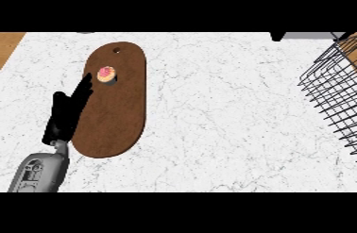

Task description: Pick the tomato from the placemat and place it in the basket

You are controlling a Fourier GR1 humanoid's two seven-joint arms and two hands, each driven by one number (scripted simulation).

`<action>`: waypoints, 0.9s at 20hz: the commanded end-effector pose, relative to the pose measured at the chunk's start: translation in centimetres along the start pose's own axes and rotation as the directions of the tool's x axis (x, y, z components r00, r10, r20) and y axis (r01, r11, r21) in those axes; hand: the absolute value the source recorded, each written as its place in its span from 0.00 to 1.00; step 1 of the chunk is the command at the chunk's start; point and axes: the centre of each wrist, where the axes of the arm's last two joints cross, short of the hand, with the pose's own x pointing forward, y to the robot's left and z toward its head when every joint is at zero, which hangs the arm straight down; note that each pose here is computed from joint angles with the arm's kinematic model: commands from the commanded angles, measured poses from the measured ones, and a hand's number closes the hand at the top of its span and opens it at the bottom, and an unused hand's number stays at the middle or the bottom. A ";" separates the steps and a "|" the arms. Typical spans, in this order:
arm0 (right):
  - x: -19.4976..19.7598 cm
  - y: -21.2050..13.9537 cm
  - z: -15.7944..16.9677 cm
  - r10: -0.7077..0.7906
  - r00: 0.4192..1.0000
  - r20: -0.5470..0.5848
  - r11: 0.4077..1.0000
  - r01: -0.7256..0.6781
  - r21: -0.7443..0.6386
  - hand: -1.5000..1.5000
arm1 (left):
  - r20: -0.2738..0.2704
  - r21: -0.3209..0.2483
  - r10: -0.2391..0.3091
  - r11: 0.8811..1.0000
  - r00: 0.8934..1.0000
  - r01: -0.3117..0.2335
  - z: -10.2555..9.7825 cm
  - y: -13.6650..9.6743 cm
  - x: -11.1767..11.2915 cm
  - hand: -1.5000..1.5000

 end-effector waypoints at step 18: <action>-11.9 10.7 -4.3 -0.224 0.971 -0.081 0.953 0.236 0.190 0.00 | 0.000 0.000 -0.005 1.000 1.000 0.005 -0.5 0.8 -0.6 0.50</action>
